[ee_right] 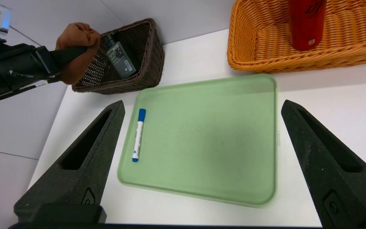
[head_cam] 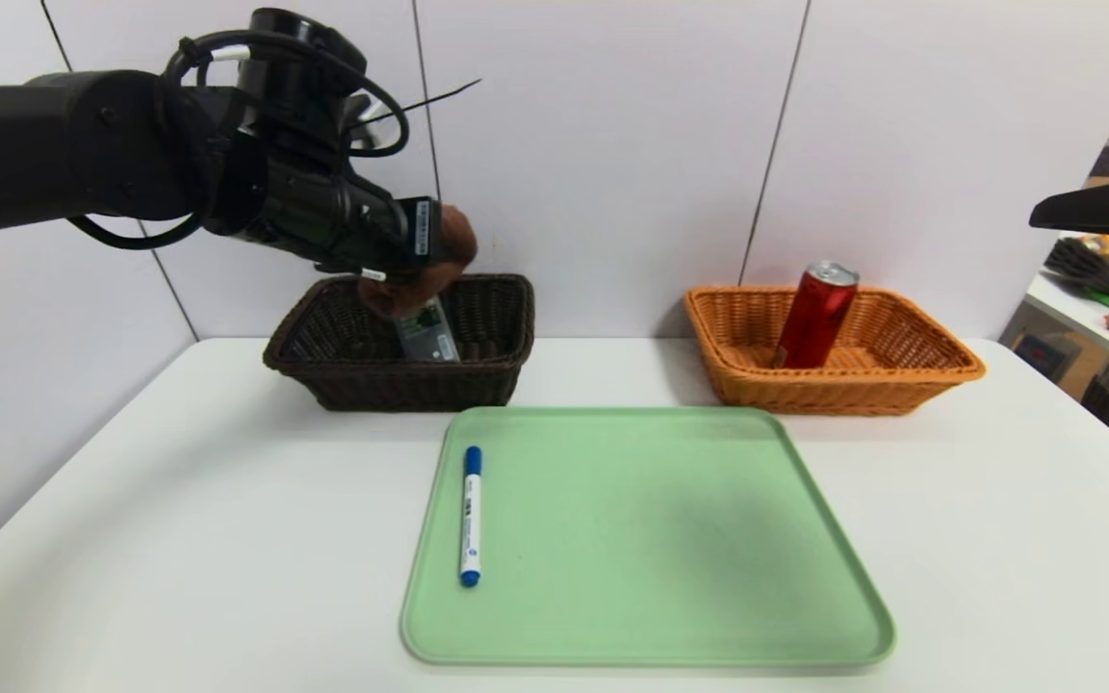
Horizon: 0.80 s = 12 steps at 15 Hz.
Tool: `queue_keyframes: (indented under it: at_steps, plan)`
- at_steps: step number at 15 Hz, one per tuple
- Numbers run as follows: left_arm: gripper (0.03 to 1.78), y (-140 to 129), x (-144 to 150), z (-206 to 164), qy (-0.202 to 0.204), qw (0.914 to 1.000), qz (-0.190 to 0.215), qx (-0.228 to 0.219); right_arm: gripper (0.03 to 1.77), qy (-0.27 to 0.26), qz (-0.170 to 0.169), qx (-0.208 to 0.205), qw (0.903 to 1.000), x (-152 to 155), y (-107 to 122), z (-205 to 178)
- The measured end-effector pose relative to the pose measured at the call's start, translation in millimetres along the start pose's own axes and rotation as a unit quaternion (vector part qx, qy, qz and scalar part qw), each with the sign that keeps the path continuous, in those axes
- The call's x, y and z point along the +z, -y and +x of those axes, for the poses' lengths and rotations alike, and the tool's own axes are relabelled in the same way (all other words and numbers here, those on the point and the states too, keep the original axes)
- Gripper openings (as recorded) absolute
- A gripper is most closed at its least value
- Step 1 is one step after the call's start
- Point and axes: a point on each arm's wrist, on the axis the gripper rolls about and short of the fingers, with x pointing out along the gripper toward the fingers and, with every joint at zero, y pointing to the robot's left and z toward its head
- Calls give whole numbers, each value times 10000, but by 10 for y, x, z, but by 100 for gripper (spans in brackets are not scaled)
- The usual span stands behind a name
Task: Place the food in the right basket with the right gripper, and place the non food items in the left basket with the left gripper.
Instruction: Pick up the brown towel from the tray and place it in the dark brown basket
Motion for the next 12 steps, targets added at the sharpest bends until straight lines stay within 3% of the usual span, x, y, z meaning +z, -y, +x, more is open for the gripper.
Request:
queue_keyframes:
  at_steps: [7, 12]
  plan:
    - [57, -773, 8, 248, -150, 9951, -369, 905, 170, -4, 8, 5, 10000, -4, 2, -9]
    - [57, -1000, -91, 506, -389, 9923, -334, 1129, 170, -51, 5, -42, 10000, -28, 17, 0]
